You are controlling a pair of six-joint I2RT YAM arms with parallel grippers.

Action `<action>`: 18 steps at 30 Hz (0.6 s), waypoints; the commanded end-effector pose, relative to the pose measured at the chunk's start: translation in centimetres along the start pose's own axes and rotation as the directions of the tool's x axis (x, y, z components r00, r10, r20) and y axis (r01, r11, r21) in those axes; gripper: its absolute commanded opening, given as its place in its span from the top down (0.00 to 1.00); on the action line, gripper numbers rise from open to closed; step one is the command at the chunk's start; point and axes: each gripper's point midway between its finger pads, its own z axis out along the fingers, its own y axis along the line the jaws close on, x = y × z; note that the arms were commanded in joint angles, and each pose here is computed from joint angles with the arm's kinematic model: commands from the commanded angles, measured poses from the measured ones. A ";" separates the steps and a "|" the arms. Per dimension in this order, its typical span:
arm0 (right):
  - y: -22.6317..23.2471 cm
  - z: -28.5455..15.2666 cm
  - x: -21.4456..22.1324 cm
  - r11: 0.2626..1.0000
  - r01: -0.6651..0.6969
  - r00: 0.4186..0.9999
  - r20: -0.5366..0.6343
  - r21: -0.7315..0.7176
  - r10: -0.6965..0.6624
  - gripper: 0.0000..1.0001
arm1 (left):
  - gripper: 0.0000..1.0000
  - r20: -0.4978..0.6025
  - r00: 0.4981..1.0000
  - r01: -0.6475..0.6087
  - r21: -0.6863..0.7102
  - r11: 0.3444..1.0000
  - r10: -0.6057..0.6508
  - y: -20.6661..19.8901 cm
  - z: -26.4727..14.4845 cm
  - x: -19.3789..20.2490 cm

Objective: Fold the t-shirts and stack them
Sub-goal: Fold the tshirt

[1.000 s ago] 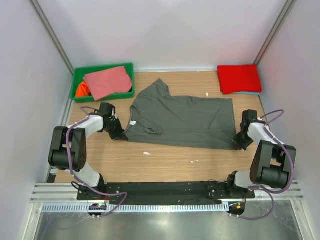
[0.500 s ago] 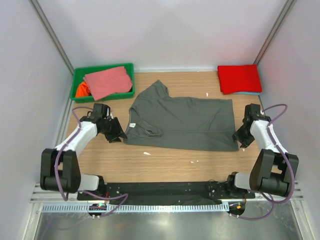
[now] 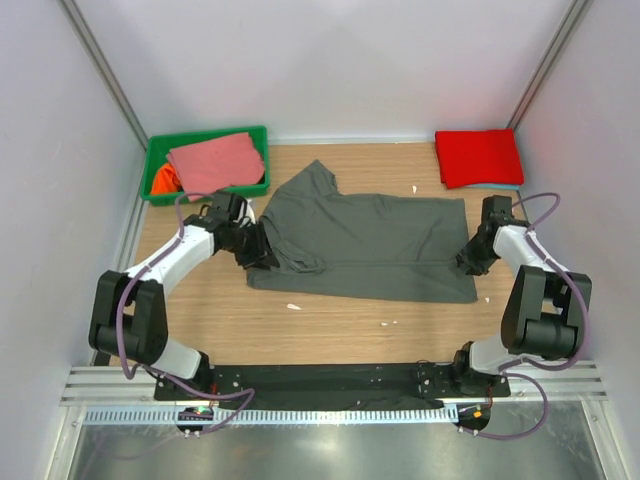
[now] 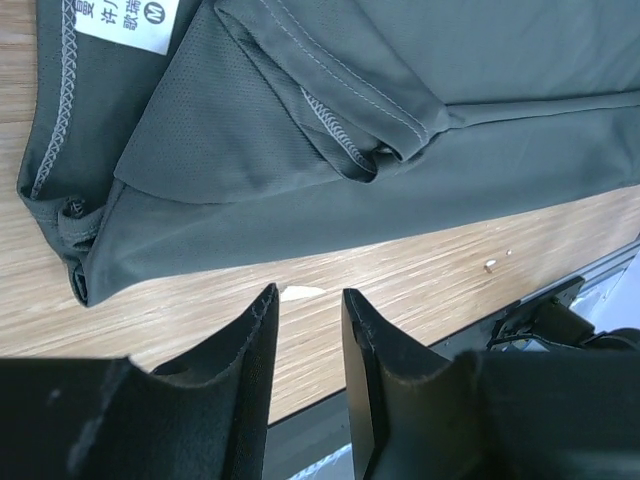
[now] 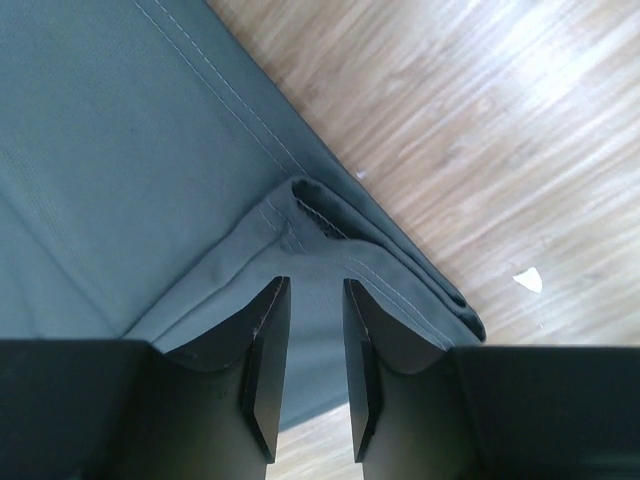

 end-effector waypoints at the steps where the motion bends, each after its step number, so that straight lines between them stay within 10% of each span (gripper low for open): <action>1: 1.4 0.5 -1.9 0.999 -0.015 0.998 0.057 -0.036 0.017 0.67 | 0.67 0.009 1.000 -0.011 0.048 0.999 0.010 -1.1 0.4 -1.0; 8: -2.5 2.1 -2.1 0.989 0.039 0.996 0.068 0.144 -0.049 0.67 | 0.68 0.012 1.000 -0.024 0.020 1.000 0.024 -0.6 0.4 -1.2; 18: 2.9 -4.1 -3.5 0.988 0.152 0.973 0.175 0.006 -0.151 0.54 | 0.63 0.031 0.997 -0.076 -0.048 0.996 0.078 0.3 -0.4 -1.6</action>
